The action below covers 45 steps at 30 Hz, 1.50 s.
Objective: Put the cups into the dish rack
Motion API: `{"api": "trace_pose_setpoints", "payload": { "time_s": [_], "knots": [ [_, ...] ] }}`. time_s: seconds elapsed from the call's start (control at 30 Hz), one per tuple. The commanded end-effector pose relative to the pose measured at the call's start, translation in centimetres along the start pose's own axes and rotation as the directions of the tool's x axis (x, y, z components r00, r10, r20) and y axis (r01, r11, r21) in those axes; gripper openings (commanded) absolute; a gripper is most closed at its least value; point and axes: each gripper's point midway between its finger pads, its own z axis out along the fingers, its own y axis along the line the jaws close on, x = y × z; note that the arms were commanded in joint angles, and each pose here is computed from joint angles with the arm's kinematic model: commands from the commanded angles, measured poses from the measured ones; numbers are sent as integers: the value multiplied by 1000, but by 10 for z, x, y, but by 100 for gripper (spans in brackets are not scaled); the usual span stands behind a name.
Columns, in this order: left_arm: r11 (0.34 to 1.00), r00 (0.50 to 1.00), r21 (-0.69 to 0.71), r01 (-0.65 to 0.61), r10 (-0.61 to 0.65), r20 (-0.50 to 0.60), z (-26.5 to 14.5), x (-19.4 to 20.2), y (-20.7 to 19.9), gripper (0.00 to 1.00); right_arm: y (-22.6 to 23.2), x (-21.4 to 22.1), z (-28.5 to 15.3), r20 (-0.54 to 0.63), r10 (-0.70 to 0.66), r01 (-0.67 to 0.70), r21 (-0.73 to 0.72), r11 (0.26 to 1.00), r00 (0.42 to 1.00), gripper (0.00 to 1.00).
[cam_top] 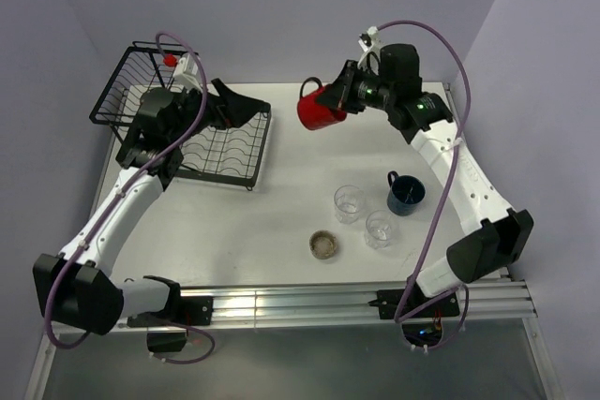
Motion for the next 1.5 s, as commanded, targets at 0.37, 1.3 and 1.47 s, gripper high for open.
{"api": "trace_pose_setpoints", "payload": {
  "time_s": [0.37,1.3,1.47],
  "knots": [
    [874,991,467,-135,120,62,11,-17,-83,99,133,-31,-87,2,149,-106,-691,715,989,0],
    [823,982,542,-172,187,28,24,13,-100,99,135,-28,-93,-140,222,-244,-793,559,965,0],
    [824,982,539,-172,184,31,25,10,-102,80,132,-25,-89,-148,219,-249,-785,567,964,0]
  ]
}}
